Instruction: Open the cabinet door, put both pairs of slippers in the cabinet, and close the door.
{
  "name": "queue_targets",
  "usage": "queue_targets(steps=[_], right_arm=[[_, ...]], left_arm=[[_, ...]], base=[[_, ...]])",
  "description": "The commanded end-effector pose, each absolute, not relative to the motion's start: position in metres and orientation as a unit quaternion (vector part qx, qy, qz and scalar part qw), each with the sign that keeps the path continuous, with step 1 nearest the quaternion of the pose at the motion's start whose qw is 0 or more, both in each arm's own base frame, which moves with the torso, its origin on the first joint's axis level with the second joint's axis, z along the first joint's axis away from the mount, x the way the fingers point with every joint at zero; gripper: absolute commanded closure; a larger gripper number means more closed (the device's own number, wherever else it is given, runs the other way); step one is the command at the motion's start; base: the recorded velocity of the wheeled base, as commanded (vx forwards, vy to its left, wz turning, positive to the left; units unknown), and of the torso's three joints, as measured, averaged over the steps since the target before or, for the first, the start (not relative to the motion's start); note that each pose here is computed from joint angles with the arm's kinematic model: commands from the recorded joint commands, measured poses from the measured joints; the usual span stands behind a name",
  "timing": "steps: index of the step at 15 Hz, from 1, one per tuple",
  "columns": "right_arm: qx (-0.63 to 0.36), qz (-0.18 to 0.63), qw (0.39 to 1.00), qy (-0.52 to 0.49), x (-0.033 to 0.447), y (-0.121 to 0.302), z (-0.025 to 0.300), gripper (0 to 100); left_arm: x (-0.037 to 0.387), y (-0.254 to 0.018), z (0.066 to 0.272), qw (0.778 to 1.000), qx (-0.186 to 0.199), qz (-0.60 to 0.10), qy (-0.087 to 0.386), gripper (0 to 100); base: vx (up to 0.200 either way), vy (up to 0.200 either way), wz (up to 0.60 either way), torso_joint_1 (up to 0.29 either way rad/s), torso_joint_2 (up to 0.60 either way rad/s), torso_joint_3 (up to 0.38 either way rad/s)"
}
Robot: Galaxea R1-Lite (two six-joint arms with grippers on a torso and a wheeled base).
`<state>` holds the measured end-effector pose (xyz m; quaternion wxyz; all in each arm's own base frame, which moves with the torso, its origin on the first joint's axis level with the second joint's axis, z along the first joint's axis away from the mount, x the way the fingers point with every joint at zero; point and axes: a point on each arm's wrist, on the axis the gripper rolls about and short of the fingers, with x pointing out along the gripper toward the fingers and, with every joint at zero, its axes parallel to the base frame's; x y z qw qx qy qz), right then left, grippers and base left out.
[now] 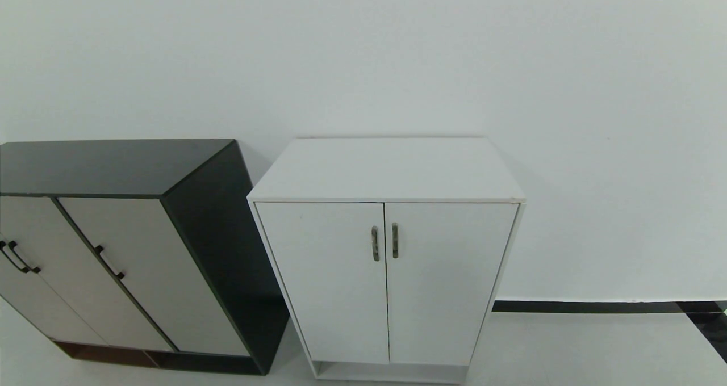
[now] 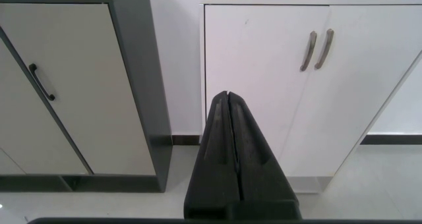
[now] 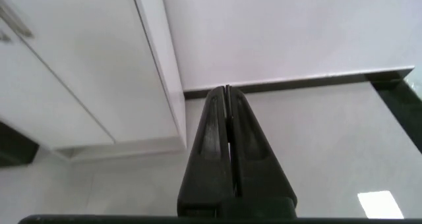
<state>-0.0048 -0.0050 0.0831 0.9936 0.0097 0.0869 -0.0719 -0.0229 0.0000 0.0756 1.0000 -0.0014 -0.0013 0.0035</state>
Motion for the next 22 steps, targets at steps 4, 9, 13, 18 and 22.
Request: queue_targets(steps=[4, 9, 13, 18, 22], right_arm=[[0.017, -0.051, 0.997, 0.052, -0.011, -0.006, 0.082, 100], [0.018, -0.089, 0.995, 0.043, -0.012, -0.007, 0.082, 100], [0.021, -0.116, 0.993, 0.024, -0.015, -0.008, 0.082, 100], [0.027, -0.148, 0.989, -0.015, -0.022, -0.007, 0.08, 100], [0.046, -0.143, 0.988, -0.027, -0.024, -0.007, 0.08, 100]], left_arm=[[-0.023, 0.0, 0.076, 1.0, -0.002, 0.004, -0.001, 100], [-0.023, 0.0, 0.076, 1.0, -0.002, 0.004, -0.001, 100], [-0.023, 0.0, 0.076, 1.0, -0.002, 0.004, -0.001, 100], [-0.023, 0.0, 0.076, 1.0, -0.002, 0.004, -0.001, 100], [-0.023, 0.0, 0.076, 1.0, -0.002, 0.004, -0.001, 100]], base=[[0.0, 0.0, 0.0, 0.0, 0.0, 0.0], [0.0, 0.0, 0.0, 0.0, 0.0, 0.0], [0.0, 0.0, 0.0, 0.0, 0.0, 0.0], [0.0, 0.0, 0.0, 0.0, 0.0, 0.0], [0.0, 0.0, 0.0, 0.0, 0.0, 0.0]])
